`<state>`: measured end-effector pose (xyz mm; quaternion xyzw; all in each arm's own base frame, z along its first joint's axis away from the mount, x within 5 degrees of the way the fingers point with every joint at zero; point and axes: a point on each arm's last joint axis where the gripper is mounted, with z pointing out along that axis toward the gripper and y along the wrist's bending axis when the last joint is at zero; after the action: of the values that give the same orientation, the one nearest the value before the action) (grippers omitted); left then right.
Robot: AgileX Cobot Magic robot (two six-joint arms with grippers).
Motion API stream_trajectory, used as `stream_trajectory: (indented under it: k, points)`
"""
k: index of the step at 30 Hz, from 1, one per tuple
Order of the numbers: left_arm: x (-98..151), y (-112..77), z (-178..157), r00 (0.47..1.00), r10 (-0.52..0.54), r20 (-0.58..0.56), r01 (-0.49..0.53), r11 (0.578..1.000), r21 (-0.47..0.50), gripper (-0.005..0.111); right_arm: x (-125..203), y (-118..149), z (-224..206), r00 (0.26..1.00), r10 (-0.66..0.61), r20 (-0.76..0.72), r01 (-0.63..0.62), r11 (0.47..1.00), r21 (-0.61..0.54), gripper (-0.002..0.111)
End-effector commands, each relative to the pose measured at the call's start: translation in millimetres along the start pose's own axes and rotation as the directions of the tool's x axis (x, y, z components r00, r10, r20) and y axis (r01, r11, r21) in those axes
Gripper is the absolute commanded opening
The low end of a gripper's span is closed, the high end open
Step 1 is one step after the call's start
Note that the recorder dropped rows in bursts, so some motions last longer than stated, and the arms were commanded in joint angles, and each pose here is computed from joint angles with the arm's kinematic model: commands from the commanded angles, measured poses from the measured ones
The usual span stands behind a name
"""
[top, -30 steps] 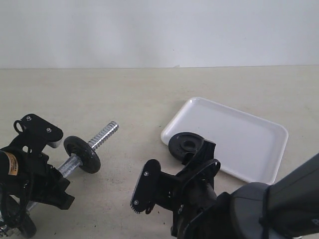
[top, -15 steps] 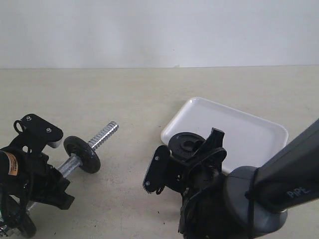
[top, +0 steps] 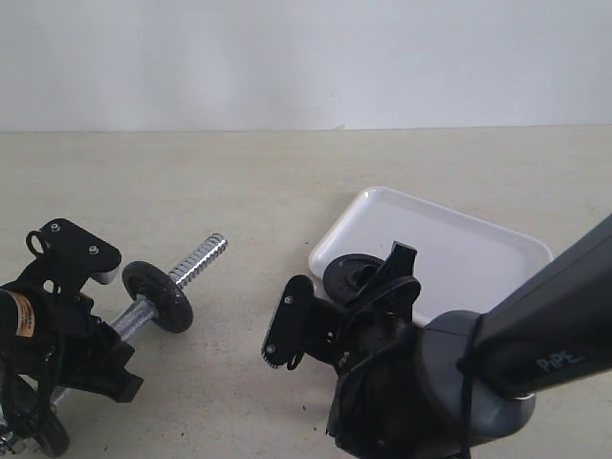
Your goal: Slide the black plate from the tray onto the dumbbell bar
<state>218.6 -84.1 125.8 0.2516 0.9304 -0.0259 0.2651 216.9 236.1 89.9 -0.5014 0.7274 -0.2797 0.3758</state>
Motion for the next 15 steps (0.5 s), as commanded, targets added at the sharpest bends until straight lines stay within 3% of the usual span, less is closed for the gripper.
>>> stream_trajectory:
  k: [1,15]
  points:
    - [-45.7,-0.5,-15.0,0.914,-0.001,0.406,-0.007,1.0,0.019,0.004,-3.6,-0.3,3.1,1.0,-0.019,-0.002,0.019,1.0,-0.014,0.058]
    - [-45.8,-0.5,-15.1,0.914,0.001,0.407,-0.009,1.0,0.018,0.004,4.3,-14.9,19.8,0.998,0.032,-0.047,-0.033,0.999,-0.021,0.058]
